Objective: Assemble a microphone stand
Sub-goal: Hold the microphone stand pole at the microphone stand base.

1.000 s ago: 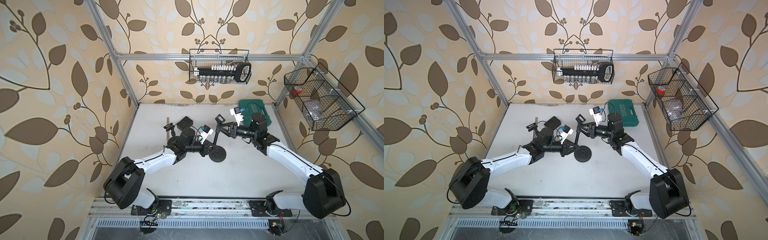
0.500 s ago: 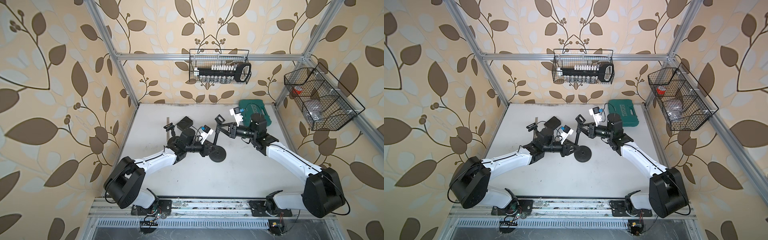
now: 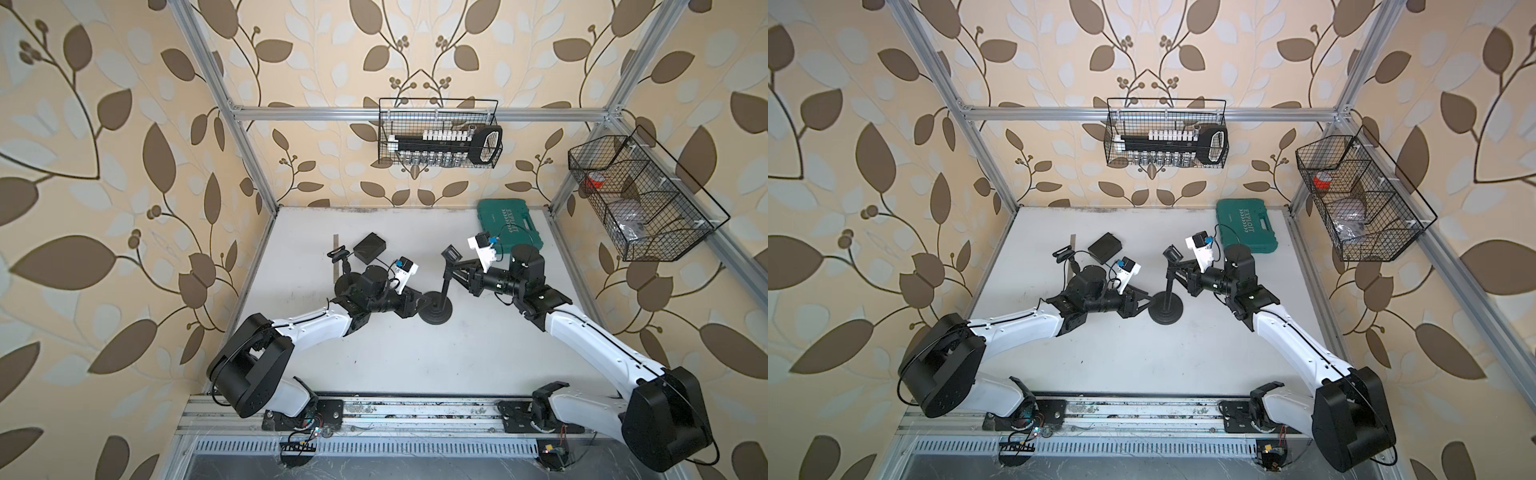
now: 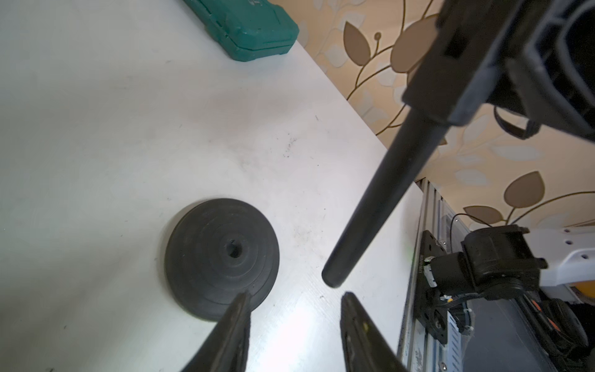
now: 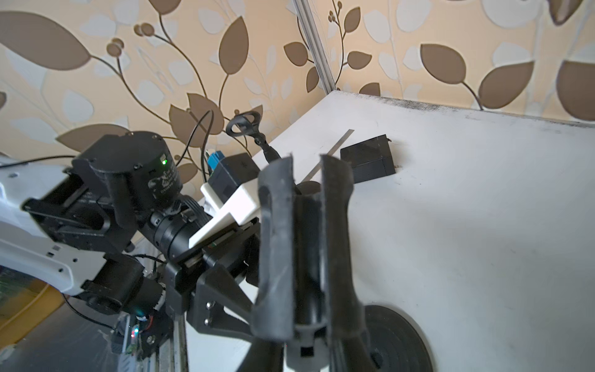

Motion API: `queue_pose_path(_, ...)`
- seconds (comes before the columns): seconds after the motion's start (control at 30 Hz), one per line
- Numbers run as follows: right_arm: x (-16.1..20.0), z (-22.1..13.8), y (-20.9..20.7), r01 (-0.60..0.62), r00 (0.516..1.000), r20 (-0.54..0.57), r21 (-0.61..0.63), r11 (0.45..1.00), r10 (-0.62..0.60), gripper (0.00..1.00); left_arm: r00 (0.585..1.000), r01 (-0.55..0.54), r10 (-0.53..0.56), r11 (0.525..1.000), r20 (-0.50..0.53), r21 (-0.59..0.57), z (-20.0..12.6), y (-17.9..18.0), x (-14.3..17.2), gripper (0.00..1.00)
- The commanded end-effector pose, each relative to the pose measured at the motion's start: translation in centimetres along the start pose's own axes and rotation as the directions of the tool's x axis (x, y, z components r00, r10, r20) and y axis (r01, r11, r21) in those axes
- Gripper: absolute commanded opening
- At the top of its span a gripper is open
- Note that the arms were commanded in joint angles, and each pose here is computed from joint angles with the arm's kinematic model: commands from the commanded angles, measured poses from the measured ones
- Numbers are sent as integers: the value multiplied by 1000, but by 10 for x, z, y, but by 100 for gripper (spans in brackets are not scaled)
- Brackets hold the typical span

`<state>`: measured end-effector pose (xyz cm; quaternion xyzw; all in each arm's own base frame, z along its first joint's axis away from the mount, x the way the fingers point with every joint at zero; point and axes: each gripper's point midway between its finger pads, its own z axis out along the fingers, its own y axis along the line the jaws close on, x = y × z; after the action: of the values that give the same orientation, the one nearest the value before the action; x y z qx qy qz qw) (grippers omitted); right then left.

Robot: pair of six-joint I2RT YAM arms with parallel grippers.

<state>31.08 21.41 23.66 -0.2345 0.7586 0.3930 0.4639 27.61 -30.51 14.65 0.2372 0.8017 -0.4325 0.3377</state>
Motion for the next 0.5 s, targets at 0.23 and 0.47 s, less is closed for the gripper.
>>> queue_pose_path(0.23,6,-1,-3,181,977,103,54,982,-185,7,984,-90,95,995,147,-42,-13,5,5,49)
queue_pose_path(0.47,6,0,-4,277,944,160,98,956,-290,5,962,-246,246,969,121,-19,-4,0,13,47)
